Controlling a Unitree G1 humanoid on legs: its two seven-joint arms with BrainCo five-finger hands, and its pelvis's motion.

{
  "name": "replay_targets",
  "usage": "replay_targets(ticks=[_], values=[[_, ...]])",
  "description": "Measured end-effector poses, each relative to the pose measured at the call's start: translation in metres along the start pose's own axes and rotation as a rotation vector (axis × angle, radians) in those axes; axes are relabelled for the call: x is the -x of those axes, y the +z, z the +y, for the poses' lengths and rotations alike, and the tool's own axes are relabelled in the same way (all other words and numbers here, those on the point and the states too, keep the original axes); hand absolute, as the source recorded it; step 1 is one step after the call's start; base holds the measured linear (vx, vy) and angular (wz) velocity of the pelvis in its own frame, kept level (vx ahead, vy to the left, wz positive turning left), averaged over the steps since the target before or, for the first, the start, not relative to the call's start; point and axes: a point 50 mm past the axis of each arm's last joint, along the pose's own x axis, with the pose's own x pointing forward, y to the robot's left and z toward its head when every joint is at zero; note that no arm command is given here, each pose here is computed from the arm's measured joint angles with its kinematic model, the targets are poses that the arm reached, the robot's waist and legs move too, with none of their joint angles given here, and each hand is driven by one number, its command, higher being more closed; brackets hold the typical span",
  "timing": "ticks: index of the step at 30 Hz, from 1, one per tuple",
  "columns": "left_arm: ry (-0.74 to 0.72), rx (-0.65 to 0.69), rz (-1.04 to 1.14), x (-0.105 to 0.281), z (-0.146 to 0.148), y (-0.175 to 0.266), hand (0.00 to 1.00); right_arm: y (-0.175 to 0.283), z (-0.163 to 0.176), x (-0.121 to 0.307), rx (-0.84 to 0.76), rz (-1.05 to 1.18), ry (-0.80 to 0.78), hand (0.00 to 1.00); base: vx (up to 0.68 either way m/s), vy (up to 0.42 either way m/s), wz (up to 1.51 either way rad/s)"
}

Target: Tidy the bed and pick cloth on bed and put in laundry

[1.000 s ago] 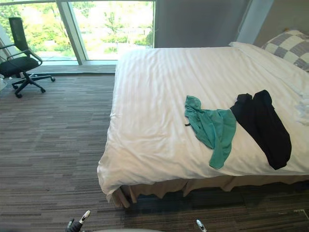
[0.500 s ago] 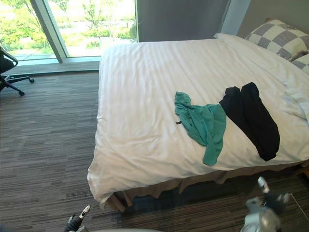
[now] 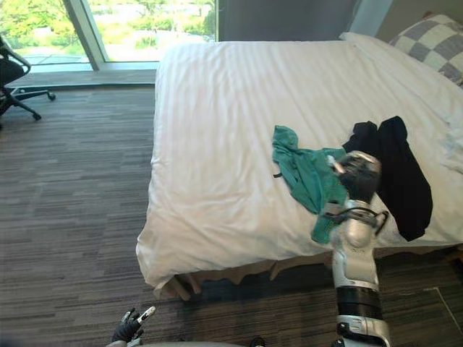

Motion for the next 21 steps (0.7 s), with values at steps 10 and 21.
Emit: replay_targets(ticks=[10, 21], values=[[-0.01, 0.036, -0.072, -0.007, -0.007, 0.019, 0.0, 0.038, 0.16, -0.003, -0.294, -0.107, 0.569, 1.0, -0.06, -0.03, 0.31], [-0.019, 0.122, -0.213, -0.015, -0.021, 0.059, 0.0, 0.086, 0.223, -0.031, -0.357, -0.194, 0.693, 1.0, -0.07, 0.0, 0.33]])
